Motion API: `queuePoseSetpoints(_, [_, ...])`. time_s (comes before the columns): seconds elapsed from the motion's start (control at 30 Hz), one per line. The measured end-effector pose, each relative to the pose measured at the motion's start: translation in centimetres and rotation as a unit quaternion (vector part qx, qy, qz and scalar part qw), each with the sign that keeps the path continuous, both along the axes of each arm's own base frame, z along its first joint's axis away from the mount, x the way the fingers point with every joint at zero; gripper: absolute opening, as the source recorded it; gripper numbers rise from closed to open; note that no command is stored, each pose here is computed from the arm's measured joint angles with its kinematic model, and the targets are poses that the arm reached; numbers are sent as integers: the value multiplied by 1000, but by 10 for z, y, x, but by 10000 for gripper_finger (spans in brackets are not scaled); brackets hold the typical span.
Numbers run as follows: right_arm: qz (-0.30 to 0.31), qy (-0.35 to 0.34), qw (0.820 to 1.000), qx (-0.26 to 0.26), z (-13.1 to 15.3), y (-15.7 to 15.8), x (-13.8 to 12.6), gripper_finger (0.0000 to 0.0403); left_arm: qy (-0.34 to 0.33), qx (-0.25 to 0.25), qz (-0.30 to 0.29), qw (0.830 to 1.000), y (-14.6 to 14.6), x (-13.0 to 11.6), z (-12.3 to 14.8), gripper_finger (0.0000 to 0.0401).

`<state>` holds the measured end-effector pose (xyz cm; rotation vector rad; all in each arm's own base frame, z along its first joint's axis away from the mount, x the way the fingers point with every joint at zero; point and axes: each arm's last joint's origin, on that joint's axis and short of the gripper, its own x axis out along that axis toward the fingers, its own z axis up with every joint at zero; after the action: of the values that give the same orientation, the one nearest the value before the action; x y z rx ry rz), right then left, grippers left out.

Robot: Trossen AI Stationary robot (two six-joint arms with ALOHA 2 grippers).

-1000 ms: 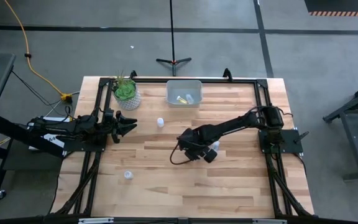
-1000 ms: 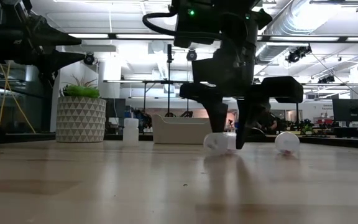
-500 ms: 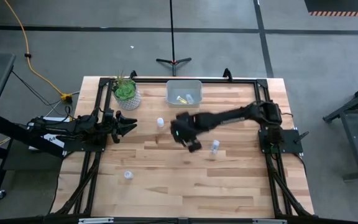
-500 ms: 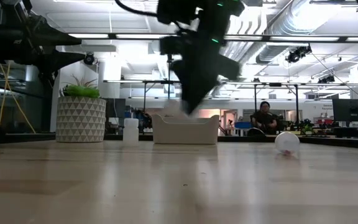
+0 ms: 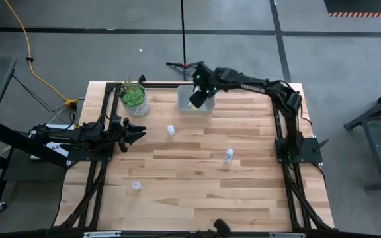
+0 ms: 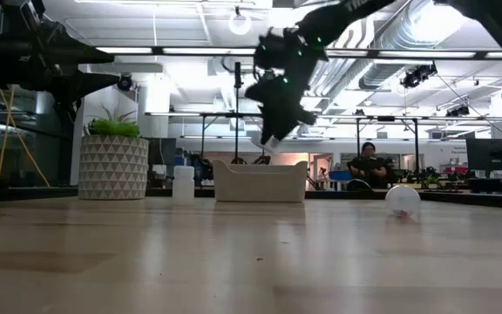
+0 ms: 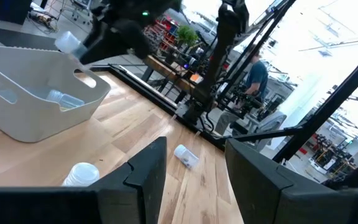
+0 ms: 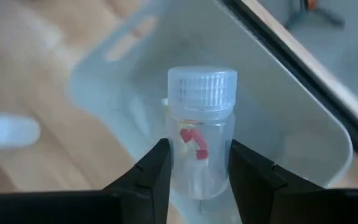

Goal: Pick and place pill bottles into a basket
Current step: Put the transparent pill bottle into the gray bin

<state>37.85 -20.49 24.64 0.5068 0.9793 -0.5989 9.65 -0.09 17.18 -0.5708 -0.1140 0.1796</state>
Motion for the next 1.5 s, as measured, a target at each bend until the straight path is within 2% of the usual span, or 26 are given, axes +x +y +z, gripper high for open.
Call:
queuePoseSetpoints(0.07, [-28,-2,999,20,-6,-10,-7,126,0,0,0,1000,0,0,0,198])
queuePoseSetpoints(0.23, [-39,-32,998,43,-20,-20,-12,130,0,1,0,1000,0,0,0,198])
queuePoseSetpoints(0.33, [-68,-26,996,57,-26,-24,-15,132,0,2,0,1000,0,0,0,198])
queuePoseSetpoints(0.5, [-89,8,995,43,-30,-27,-21,133,0,1,0,1000,0,0,0,198])
queuePoseSetpoints(0.67, [-92,10,995,43,-31,-27,-21,138,0,1,0,1000,0,0,0,198])
queuePoseSetpoints(1.07, [-93,0,995,42,-30,-29,-20,232,0,1,0,1000,0,0,0,198])
queuePoseSetpoints(1.17, [-42,-58,995,69,-18,-29,-11,237,0,1,0,1000,0,0,0,198])
queuePoseSetpoints(1.27, [74,-126,987,73,2,-19,6,234,0,1,0,1000,0,0,0,198])
queuePoseSetpoints(1.37, [224,-149,960,82,21,11,21,228,0,1,0,1000,0,0,0,198])
queuePoseSetpoints(1.5, [374,-97,918,95,35,64,28,219,0,1,0,1000,0,0,0,198])
